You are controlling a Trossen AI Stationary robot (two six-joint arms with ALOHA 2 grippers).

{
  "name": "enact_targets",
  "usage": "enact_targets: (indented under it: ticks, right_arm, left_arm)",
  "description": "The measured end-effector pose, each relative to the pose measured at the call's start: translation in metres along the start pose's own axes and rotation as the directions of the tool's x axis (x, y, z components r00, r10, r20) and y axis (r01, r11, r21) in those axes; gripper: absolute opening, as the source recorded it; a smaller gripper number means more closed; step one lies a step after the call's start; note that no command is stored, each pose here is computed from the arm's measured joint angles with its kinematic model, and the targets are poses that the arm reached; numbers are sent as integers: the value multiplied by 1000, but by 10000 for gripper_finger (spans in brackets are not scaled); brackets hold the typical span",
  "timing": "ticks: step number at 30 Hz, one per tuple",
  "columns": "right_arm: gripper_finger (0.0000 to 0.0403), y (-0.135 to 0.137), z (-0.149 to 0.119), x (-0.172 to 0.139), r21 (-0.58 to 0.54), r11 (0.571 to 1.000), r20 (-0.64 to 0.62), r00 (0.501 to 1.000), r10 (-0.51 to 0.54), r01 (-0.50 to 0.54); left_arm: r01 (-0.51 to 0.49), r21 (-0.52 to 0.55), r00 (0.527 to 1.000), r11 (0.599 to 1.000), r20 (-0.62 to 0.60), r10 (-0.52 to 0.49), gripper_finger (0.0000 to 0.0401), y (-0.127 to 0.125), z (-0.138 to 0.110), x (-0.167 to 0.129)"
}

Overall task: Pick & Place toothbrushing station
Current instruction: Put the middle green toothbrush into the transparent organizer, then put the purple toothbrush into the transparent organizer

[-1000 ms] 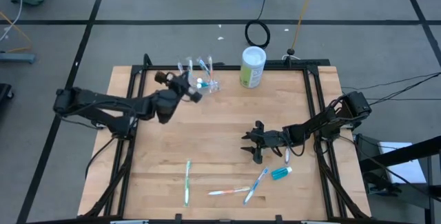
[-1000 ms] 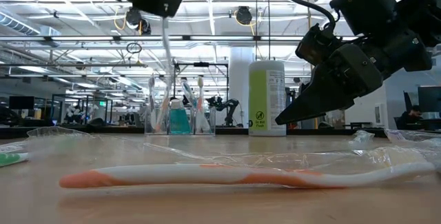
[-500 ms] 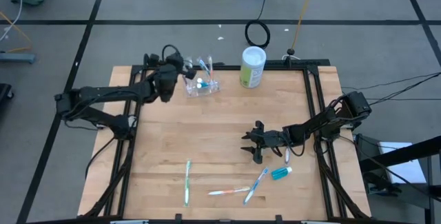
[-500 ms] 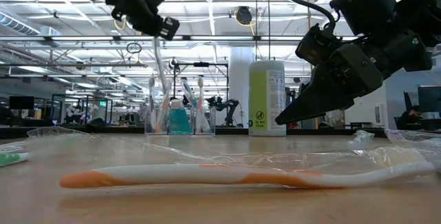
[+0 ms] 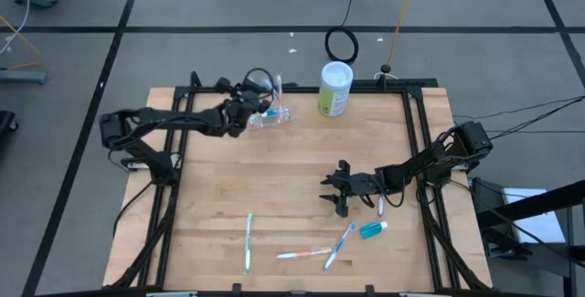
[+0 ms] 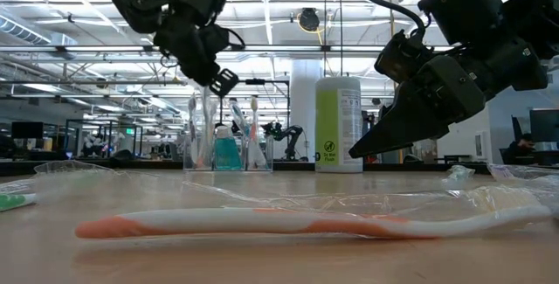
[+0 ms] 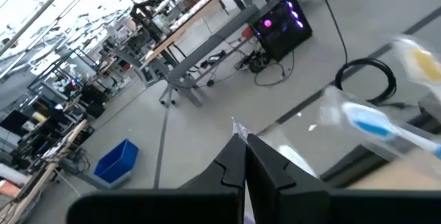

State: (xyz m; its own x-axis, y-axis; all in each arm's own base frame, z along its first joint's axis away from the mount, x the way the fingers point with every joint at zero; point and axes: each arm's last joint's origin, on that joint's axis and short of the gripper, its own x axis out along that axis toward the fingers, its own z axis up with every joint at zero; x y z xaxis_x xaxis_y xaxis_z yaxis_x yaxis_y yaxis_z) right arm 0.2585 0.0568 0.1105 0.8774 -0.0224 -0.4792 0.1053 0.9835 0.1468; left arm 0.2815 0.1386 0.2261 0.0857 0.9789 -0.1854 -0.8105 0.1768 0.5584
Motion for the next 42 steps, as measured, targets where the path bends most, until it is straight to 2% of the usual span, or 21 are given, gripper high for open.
enact_targets:
  ticks: [9, 21, 26, 36, 42]
  right_arm:
    - [215, 0, 0, 0, 0, 1000, 0, 1000, 0, 0]
    - [215, 0, 0, 0, 0, 1000, 0, 1000, 0, 0]
    - [215, 0, 0, 0, 0, 1000, 0, 1000, 0, 0]
    - [215, 0, 0, 0, 5, 1000, 0, 1000, 0, 0]
    - [215, 0, 0, 0, 4, 1000, 0, 1000, 0, 0]
  left_arm:
    - [31, 44, 1000, 999, 0, -31, 4, -13, -5, -5]
    - [49, 58, 997, 997, -55, -46, 58, -16, -14, -8]
    - [89, 52, 992, 995, -95, -84, 80, -17, -21, -8]
    - [136, 8, 989, 991, -59, -135, 113, -26, -19, -25]
    - [49, 1, 999, 999, -13, -49, 124, -33, -16, -49]
